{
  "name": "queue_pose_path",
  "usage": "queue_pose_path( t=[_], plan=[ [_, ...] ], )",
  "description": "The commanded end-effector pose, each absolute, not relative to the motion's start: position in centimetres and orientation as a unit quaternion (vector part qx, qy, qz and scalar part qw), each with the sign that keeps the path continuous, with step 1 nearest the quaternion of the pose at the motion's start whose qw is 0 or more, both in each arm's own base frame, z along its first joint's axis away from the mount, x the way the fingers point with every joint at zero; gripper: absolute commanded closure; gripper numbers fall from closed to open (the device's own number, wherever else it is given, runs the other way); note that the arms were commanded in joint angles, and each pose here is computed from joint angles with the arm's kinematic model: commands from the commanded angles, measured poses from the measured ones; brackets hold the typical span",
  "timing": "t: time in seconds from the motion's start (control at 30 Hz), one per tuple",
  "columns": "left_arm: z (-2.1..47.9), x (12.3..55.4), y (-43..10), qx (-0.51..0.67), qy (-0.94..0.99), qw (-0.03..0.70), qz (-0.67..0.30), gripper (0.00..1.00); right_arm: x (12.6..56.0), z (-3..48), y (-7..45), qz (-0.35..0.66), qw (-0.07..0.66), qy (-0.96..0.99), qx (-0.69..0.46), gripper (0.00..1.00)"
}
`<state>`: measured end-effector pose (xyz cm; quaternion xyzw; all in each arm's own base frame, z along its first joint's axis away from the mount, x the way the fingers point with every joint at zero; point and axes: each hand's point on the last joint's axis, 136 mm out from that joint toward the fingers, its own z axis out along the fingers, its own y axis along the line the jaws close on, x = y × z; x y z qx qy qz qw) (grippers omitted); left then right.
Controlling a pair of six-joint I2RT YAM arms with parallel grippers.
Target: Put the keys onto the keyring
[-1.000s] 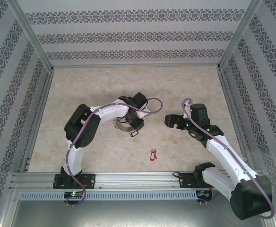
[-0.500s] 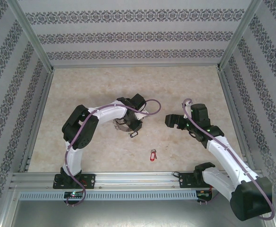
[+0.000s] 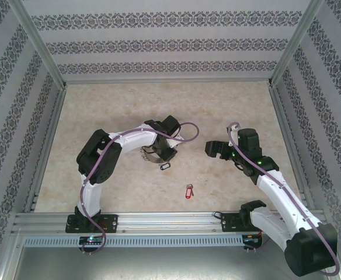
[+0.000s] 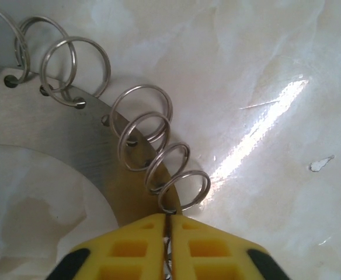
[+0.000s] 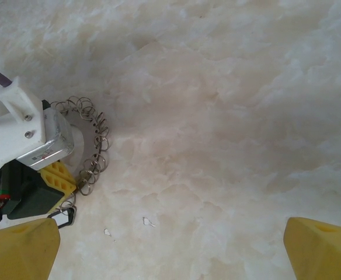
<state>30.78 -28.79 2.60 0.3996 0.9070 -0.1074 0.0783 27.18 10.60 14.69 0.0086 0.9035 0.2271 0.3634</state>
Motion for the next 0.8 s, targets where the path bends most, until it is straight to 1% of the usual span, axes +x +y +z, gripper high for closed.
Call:
queue_pose_path(
  t=[0.0, 0.07, 0.4, 0.67, 0.77],
  plan=[
    [4.3, 31.7, -29.1, 0.401, 0.903, 0.1, -0.116, 0.95, 27.3, 15.2, 10.0, 0.215, 0.375, 0.902, 0.007, 0.02],
    [4.9, 31.7, -29.2, 0.399, 0.903, 0.104, -0.121, 1.0, 27.3, 15.3, 10.0, 0.217, 0.376, 0.901, 0.006, 0.02],
    [8.1, 30.9, -28.9, 0.383, 0.905, 0.124, -0.137, 1.0, 27.3, 15.0, 10.0, 0.217, 0.377, 0.9, 0.01, 0.02],
    [8.0, 30.7, -28.5, 0.382, 0.908, 0.117, -0.129, 1.0, 27.4, 15.0, 10.0, 0.217, 0.376, 0.901, 0.009, 0.02],
    [7.1, 30.6, -27.8, 0.378, 0.912, 0.109, -0.113, 0.77, 27.4, 14.9, 10.0, 0.216, 0.376, 0.901, 0.009, 0.02]
  ],
)
